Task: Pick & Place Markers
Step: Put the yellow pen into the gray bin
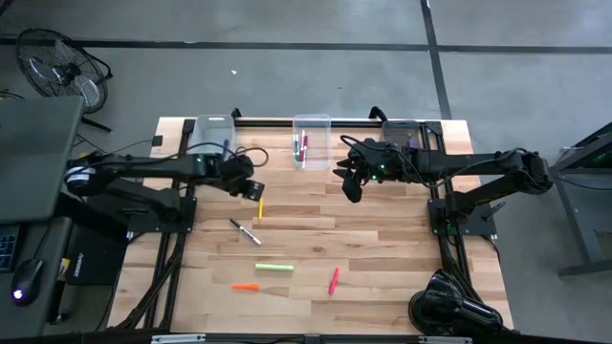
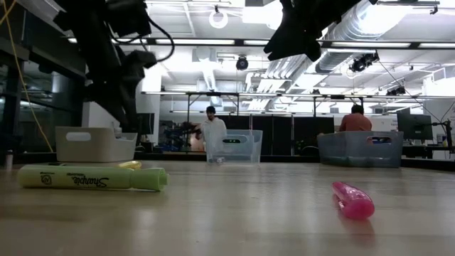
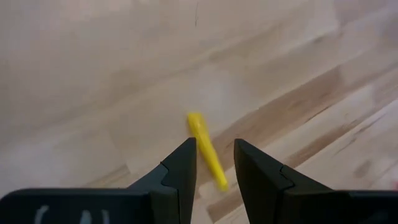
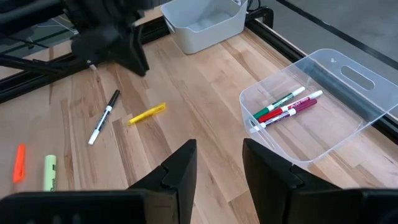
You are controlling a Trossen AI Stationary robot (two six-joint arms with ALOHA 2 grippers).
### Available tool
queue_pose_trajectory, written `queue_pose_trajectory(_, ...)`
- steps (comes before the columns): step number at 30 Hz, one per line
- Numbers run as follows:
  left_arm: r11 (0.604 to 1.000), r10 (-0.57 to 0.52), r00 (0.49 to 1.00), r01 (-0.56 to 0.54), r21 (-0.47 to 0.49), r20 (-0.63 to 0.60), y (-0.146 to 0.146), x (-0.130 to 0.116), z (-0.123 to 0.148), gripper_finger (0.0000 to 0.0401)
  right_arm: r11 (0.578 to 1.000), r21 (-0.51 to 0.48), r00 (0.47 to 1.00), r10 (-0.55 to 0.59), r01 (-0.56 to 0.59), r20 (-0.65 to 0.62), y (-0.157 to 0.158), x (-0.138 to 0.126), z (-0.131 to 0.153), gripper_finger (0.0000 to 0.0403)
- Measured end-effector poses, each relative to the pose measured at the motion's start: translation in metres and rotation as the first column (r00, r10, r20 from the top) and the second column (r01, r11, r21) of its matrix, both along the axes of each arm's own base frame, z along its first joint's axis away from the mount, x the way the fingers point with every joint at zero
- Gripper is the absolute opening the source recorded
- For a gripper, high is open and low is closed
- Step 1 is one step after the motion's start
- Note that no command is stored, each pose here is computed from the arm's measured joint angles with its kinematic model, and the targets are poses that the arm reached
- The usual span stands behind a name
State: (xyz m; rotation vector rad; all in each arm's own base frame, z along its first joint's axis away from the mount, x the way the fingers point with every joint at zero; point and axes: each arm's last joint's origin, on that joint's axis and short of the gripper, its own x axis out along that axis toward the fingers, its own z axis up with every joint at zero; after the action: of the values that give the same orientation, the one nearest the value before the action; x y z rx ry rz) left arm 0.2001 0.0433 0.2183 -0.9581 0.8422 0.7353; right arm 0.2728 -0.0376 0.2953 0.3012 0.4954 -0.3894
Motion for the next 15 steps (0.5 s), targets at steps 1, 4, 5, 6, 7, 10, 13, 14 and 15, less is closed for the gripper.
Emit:
queue_pose_trajectory(1, 1.0, -0.011, 1.0, 0.011, -0.012, -0.014, -0.001, 0.003, -0.004, 0.0106, 1.0, 0.0, 1.0, -0.001, 0.001, 0.0, 0.0, 0.0, 0.0, 0.0119)
queue_pose_trajectory(4, 0.997, -0.056, 0.998, 0.054, -0.05, -0.035, -0.005, 0.012, -0.013, 0.0106, 1.0, 0.001, 1.0, -0.001, 0.001, 0.0, 0.0, 0.0, 0.0, 0.0119)
queue_pose_trajectory(5, 0.996, -0.068, 0.997, 0.066, -0.056, -0.037, -0.006, 0.016, -0.016, 0.0106, 1.0, 0.002, 1.0, -0.001, 0.001, 0.0, 0.0, 0.0, 0.0, 0.0119)
queue_pose_trajectory(6, 0.995, -0.078, 0.996, 0.076, -0.058, -0.036, -0.008, 0.018, -0.018, 0.0106, 1.0, 0.002, 1.0, -0.001, 0.001, 0.0, 0.0, 0.0, 0.0, 0.0119)
queue_pose_trajectory(7, 0.995, -0.084, 0.996, 0.082, -0.059, -0.033, -0.009, 0.021, -0.02, 0.0106, 1.0, 0.002, 1.0, -0.001, 0.001, 0.0, 0.0, 0.0, 0.0, 0.0119)
queue_pose_trajectory(10, 0.993, -0.095, 0.995, 0.093, -0.073, -0.017, -0.009, 0.027, -0.024, 0.0106, 1.0, 0.002, 1.0, -0.002, 0.002, 0.0, 0.0, 0.0, 0.0, 0.0119)
queue_pose_trajectory(13, 0.993, -0.077, 0.997, 0.074, -0.09, -0.022, -0.008, 0.028, -0.026, 0.0106, 1.0, 0.002, 1.0, -0.002, 0.002, 0.0, 0.0, 0.0, 0.0, 0.0119)
queue_pose_trajectory(14, 0.994, -0.071, 0.997, 0.068, -0.085, -0.027, -0.008, 0.028, -0.027, 0.0106, 1.0, 0.002, 1.0, -0.002, 0.002, 0.0, 0.0, 0.0, 0.0, 0.0119)
queue_pose_trajectory(15, 0.994, -0.07, 0.997, 0.068, -0.082, -0.031, -0.008, 0.028, -0.027, 0.0106, 1.0, 0.002, 1.0, -0.002, 0.002, 0.0, 0.0, 0.0, 0.0, 0.0119)
